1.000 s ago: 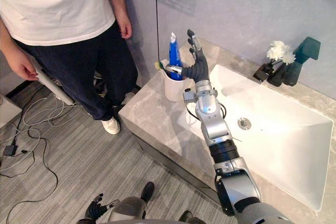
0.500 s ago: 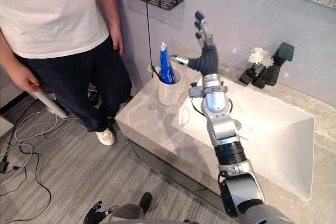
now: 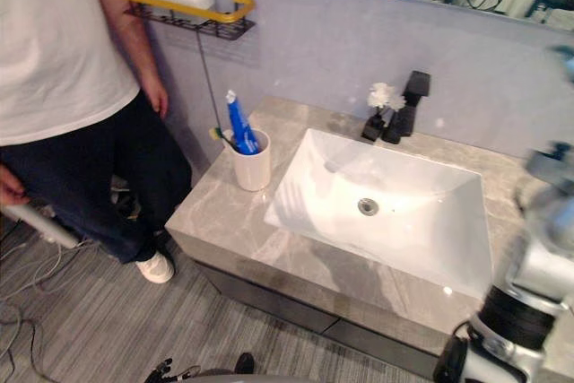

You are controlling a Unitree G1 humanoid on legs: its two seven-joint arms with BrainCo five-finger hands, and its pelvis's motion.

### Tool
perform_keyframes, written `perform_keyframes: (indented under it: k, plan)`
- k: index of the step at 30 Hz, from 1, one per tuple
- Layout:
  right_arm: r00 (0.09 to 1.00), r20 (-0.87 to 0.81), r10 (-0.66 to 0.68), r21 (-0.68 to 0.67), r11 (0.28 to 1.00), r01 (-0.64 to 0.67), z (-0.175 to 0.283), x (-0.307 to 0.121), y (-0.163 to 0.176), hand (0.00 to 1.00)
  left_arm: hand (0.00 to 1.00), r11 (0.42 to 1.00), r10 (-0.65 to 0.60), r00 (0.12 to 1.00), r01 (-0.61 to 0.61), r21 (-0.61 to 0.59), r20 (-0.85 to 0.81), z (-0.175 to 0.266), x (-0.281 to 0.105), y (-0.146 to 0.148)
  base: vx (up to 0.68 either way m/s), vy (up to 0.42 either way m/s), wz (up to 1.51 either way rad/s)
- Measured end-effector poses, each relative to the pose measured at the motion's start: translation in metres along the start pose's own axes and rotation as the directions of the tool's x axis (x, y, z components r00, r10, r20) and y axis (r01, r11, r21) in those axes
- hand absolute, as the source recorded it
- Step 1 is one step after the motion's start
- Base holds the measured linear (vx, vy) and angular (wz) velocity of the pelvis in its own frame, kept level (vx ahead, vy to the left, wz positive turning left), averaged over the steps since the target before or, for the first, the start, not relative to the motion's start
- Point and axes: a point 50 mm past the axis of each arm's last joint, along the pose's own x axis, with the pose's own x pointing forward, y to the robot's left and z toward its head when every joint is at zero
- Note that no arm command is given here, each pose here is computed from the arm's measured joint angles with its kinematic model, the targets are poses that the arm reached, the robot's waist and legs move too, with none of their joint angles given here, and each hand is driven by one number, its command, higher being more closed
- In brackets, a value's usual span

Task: Organize washtable

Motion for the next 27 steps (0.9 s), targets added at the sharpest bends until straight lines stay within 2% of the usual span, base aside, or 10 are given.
perform_keyframes:
  k: [3, 6, 9, 10, 12, 13, 17, 19, 22, 27]
  plan:
    - [0.985, -0.174, -0.021, -0.224, 0.974, -0.018, -0.027, -0.026, -0.034, 0.00, 0.00, 0.999, 0.007, 1.000, -0.007, -0.040, 0.006, 0.003, 0.000, -0.003, 0.02, 0.009, -0.16]
    - [0.928, -0.351, -0.124, -0.401, 0.915, -0.029, -0.044, -0.065, -0.073, 0.00, 0.00, 0.992, 0.040, 0.999, -0.040, -0.123, -0.009, 0.002, 0.000, -0.002, 0.05, -0.007, -0.14]
    - [0.823, -0.472, -0.317, -0.526, 0.850, 0.026, -0.050, -0.111, -0.105, 0.00, 0.00, 0.982, 0.059, 0.998, -0.059, -0.179, -0.006, 0.005, 0.001, -0.002, 0.05, -0.014, -0.18]
    - [0.746, -0.536, -0.395, -0.555, 0.831, 0.042, -0.057, -0.137, -0.114, 0.00, 0.00, 0.974, 0.074, 0.997, -0.072, -0.216, 0.001, 0.009, 0.002, -0.002, 0.02, -0.014, -0.26]
    - [0.659, -0.605, -0.448, -0.566, 0.823, 0.040, -0.063, -0.163, -0.118, 0.00, 0.00, 0.967, 0.082, 0.997, -0.077, -0.242, 0.011, 0.013, 0.002, -0.002, -0.02, 0.000, -0.23]
    - [0.554, -0.698, -0.454, -0.547, 0.837, -0.003, -0.074, -0.193, -0.117, 0.00, 0.00, 0.961, 0.094, 0.995, -0.085, -0.262, 0.023, 0.016, 0.002, -0.002, -0.03, 0.008, -0.22]
    - [0.293, -0.892, -0.345, -0.392, 0.912, -0.119, -0.091, -0.258, -0.101, 0.00, 0.00, 0.953, 0.090, 0.996, -0.078, -0.293, 0.027, 0.018, 0.002, -0.005, -0.03, 0.012, -0.21]
    - [0.057, -0.981, -0.186, -0.195, 0.947, -0.257, -0.090, -0.315, -0.085, 0.00, 0.00, 0.951, 0.086, 0.996, -0.071, -0.302, 0.036, 0.022, 0.003, -0.005, 0.01, -0.008, -0.05]
    - [-0.175, -0.984, -0.043, 0.019, 0.939, -0.342, -0.081, -0.362, -0.076, 0.00, 0.00, 0.959, 0.070, 0.996, -0.052, -0.279, 0.056, 0.027, 0.004, -0.007, 0.02, -0.002, 0.05]
    - [-0.320, -0.947, -0.009, 0.117, 0.921, -0.371, -0.071, -0.388, -0.089, 0.00, 0.00, 0.969, 0.050, 0.996, -0.031, -0.243, 0.072, 0.031, 0.005, -0.008, 0.07, 0.000, 0.05]
